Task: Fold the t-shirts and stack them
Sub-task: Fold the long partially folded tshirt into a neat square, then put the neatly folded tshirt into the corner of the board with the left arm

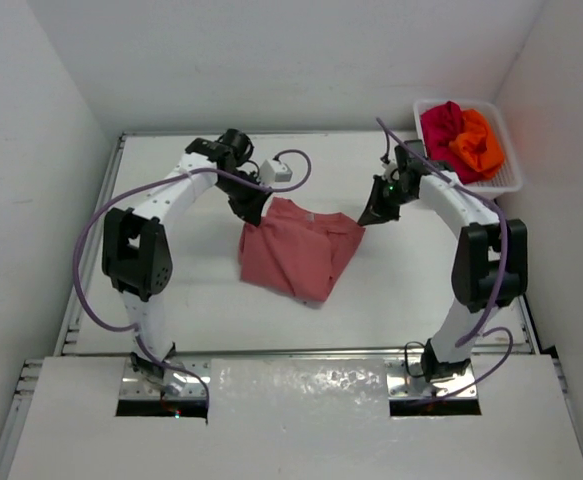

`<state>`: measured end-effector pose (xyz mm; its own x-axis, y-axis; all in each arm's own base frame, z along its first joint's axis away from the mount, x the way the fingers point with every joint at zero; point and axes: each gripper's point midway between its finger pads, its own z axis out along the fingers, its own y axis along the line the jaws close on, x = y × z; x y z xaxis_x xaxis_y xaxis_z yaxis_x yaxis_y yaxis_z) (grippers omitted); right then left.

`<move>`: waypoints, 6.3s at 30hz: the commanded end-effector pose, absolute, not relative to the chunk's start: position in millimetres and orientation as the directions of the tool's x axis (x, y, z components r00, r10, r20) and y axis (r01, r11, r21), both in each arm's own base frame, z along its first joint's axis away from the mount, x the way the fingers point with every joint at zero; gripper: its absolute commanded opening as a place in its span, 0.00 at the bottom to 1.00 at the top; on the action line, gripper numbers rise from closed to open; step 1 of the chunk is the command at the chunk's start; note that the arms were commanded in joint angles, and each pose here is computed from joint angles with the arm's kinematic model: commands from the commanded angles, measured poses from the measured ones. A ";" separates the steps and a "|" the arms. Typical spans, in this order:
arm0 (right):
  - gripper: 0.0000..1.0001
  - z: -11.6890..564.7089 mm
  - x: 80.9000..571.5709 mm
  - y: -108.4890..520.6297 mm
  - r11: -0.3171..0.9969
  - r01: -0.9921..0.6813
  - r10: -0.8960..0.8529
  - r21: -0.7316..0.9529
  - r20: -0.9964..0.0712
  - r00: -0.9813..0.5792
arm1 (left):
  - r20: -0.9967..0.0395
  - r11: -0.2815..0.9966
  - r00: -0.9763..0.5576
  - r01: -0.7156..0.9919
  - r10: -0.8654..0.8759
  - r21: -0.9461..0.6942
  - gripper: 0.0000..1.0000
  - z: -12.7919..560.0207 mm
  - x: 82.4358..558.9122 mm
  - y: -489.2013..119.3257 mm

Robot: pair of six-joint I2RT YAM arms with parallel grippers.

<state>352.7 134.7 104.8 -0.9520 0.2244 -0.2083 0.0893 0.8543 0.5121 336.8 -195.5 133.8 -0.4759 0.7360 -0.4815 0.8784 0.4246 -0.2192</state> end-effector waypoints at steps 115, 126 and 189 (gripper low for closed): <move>0.11 -28.1 391.2 135.6 0.912 0.218 0.337 0.348 -0.329 -0.882 | -0.550 0.811 -0.766 0.530 0.333 -0.248 0.39 22.3 402.7 -217.6; 0.23 -4.4 458.1 160.0 0.941 0.095 0.235 0.324 -0.426 -0.873 | -0.612 0.890 -0.777 0.372 0.144 -0.262 0.50 70.3 422.6 -165.7; 0.64 145.2 339.6 31.0 0.995 0.039 0.091 0.091 -0.685 -0.723 | -0.600 0.980 -0.799 0.094 -0.030 -0.175 0.00 36.5 571.7 59.0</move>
